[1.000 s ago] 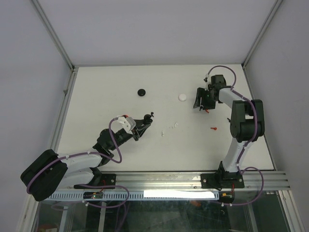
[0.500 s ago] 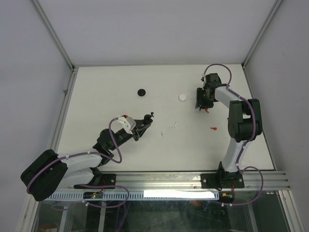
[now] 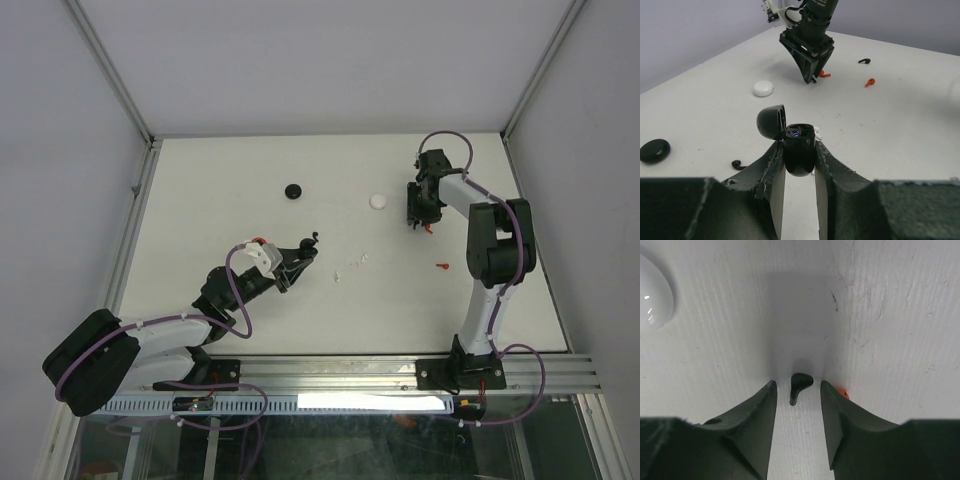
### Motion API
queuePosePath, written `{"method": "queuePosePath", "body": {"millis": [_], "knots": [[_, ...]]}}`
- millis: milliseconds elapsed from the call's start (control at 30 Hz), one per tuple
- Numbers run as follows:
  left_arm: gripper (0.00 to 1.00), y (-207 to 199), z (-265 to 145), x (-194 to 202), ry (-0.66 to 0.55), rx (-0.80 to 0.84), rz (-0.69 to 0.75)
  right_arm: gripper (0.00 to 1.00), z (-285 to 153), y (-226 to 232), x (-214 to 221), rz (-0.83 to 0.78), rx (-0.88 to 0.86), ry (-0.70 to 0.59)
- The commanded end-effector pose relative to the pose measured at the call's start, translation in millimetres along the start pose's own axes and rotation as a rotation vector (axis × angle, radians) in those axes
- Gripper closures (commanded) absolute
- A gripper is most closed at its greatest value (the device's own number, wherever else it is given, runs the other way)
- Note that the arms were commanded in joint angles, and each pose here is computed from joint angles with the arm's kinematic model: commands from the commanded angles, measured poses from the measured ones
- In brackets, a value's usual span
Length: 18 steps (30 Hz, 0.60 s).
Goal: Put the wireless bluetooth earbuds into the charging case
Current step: Pick up the earbud from the center of the board.
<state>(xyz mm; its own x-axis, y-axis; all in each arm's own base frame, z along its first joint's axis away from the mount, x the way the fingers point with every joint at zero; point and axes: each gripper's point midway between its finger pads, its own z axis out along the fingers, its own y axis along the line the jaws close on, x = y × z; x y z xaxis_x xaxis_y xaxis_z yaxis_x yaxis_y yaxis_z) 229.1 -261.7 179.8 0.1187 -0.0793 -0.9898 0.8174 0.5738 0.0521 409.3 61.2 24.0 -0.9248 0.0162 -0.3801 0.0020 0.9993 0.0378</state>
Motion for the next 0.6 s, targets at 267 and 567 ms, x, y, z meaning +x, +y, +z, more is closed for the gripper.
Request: {"method": "queuePosePath", "body": {"millis": [267,567], "knots": [[1.0,-3.0,3.6,-12.0,-0.035,0.029,0.031,0.63,4.4,-2.6,-11.2,-0.031,0.057,0.01],[1.0,-5.8,2.9,-12.7,-0.038,0.047,0.041,0.72,13.8,-3.9,3.4,-0.053,0.082,0.09]]}}
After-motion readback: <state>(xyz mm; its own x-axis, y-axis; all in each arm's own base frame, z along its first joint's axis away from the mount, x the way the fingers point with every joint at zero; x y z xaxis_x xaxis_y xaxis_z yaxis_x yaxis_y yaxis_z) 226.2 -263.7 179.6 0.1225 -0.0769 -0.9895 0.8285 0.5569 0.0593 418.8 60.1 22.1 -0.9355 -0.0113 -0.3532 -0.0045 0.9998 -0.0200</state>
